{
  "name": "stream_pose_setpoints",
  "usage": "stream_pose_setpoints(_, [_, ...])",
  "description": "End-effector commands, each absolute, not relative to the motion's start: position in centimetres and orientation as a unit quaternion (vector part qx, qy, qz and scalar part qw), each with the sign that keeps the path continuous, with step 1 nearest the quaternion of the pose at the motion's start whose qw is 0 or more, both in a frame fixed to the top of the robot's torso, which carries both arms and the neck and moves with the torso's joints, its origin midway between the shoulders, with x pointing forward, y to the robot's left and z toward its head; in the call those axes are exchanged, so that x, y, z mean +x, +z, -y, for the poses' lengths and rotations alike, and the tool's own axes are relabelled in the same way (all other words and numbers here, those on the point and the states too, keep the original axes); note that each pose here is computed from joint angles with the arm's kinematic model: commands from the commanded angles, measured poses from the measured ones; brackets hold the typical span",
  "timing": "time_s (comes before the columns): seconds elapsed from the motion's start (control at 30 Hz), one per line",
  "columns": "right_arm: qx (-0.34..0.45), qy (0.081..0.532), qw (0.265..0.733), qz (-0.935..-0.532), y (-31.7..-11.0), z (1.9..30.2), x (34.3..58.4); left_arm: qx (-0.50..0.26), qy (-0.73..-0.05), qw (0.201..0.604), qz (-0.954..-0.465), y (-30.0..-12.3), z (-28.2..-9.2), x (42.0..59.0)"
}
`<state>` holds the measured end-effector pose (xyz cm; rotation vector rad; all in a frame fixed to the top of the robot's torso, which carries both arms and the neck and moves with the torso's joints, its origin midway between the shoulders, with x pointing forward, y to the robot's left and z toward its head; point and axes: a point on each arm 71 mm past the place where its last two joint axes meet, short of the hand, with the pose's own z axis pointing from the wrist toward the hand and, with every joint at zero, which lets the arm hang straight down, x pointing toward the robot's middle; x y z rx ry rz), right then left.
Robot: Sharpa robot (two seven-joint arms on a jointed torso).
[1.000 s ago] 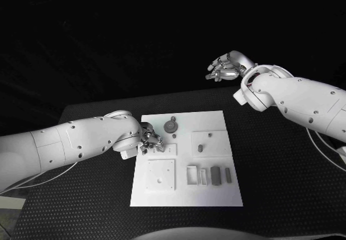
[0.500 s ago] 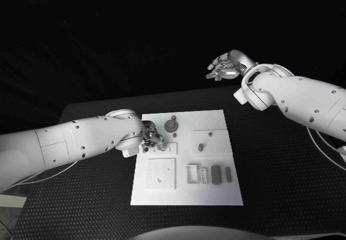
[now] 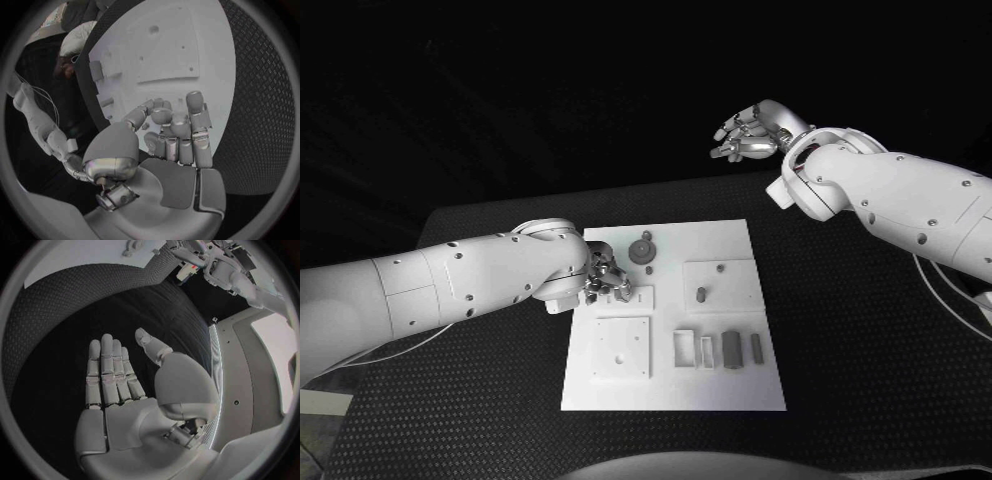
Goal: Assemble the parts on the task board
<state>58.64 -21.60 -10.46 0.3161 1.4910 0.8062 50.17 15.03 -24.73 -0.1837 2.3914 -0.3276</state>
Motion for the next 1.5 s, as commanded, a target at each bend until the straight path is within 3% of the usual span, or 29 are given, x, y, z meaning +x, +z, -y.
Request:
stream_pose_setpoints(0.03, [0.135, 0.36, 0.647, -0.658, -10.5, 21.5, 58.6, -0.057, -0.124, 0.348, -0.928, -25.1, -14.7, 49.9])
stream_pose_setpoints(0.63, [0.131, 0.364, 0.645, -0.658, -10.4, 21.4, 58.5, -0.05, -0.128, 0.367, -0.92, -24.9, -14.2, 50.0])
stream_pose_setpoints(1.5, [0.127, 0.37, 0.642, -0.66, -10.4, 20.9, 58.2, -0.035, -0.126, 0.364, -0.922, -24.9, -13.5, 49.9])
